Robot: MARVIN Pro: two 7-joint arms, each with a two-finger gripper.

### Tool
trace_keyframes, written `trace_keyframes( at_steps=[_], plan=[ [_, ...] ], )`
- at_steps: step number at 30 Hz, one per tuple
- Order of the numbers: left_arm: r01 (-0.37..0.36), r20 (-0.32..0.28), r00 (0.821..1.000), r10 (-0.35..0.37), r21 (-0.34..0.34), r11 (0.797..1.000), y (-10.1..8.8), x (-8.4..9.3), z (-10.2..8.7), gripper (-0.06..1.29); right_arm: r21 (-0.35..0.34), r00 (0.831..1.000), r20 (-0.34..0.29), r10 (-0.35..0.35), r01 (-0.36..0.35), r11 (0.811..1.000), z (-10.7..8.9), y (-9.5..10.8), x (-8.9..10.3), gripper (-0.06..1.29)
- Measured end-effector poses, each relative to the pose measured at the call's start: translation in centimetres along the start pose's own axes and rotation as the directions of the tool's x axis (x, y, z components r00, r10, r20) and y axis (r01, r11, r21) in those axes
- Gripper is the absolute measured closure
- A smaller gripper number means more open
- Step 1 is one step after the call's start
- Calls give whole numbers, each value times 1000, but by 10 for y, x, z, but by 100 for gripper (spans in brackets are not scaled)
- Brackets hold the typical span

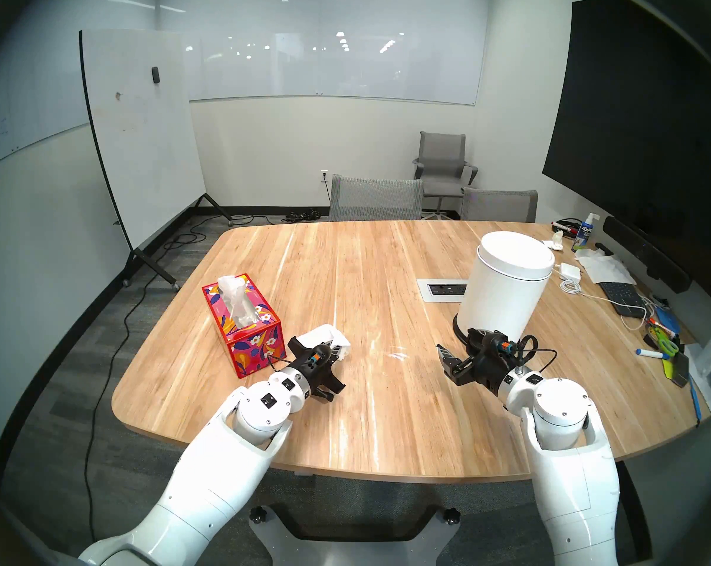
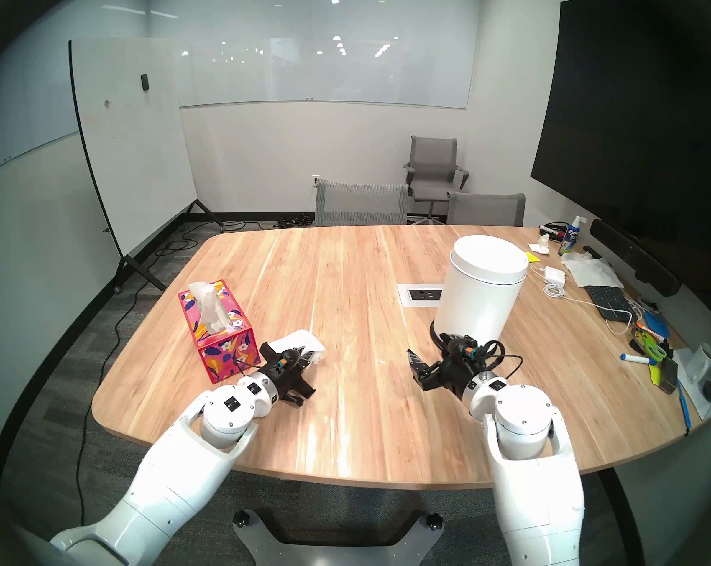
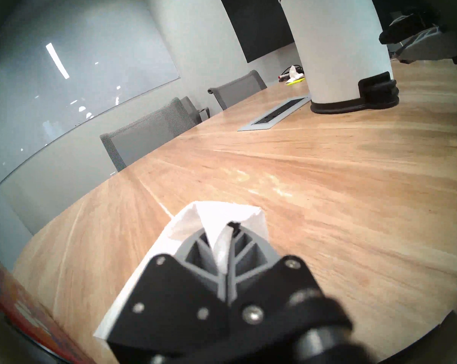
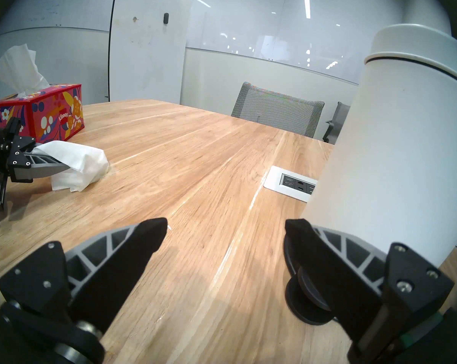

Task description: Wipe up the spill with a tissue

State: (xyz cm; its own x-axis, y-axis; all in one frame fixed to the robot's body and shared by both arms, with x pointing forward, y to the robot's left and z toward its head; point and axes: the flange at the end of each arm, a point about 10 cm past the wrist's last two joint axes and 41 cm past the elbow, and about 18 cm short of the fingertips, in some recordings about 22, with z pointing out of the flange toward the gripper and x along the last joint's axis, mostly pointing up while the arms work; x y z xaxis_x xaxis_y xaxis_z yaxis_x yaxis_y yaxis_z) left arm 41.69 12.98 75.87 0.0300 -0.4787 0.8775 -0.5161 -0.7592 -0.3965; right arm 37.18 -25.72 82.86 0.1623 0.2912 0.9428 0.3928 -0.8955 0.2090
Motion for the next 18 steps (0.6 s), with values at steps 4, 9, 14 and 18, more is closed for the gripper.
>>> trace_keyframes(
  at_steps=[4, 9, 14, 18],
  plan=[
    [11, 59, 998, -11, 4, 1000, 3, -7, 8, 125, 0, 1000, 0, 0, 0, 1000, 0, 0, 0, 0],
    [26, 101, 994, -28, 18, 999, 0, -6, 16, 125, 0, 1000, 0, 0, 0, 1000, 0, 0, 0, 0],
    [47, 118, 992, -51, 32, 998, -5, 0, 20, 125, 0, 1000, 0, 0, 0, 1000, 0, 0, 0, 0],
    [67, 140, 988, -72, 41, 997, -9, 7, 24, 125, 0, 1000, 0, 0, 0, 1000, 0, 0, 0, 0]
  ],
)
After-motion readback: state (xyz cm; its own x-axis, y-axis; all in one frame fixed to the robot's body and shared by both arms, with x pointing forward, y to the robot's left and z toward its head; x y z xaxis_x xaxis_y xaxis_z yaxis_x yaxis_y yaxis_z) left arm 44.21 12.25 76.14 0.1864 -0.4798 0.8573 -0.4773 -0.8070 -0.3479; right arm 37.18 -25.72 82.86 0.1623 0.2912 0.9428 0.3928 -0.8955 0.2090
